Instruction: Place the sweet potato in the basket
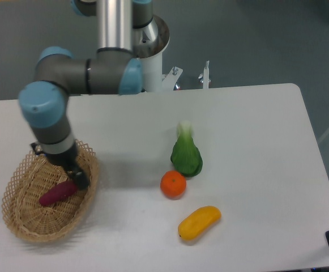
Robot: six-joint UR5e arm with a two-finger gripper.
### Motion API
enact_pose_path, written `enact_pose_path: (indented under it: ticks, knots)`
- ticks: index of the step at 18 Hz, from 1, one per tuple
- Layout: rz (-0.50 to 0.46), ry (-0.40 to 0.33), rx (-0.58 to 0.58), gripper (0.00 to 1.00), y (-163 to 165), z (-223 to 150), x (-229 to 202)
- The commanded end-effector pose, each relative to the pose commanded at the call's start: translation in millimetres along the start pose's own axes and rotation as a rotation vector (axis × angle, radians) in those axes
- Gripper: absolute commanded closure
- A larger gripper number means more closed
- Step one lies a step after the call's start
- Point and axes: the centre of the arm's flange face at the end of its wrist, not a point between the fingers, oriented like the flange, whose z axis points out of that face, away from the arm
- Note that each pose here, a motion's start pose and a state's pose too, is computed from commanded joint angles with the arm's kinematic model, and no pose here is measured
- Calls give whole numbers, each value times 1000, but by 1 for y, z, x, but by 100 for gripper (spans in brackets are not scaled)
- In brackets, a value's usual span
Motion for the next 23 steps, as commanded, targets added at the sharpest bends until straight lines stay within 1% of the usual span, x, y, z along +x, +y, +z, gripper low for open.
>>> enact_pose_path:
  ticks: [2, 6, 8, 12, 18, 21, 23]
  knots:
    - [-16, -10, -6, 0, 32, -5, -31]
    - [-11, -2, -32, 0, 97, 1, -80]
    - [-4, -7, -40, 0, 134, -6, -101]
    - [26, -6, -55, 0, 192, -11, -130]
    - [97, -7, -70, 0, 262, -14, -162]
    - [110, -12, -74, 0, 286, -16, -174]
    - [111, -9, -70, 0, 293, -13, -179]
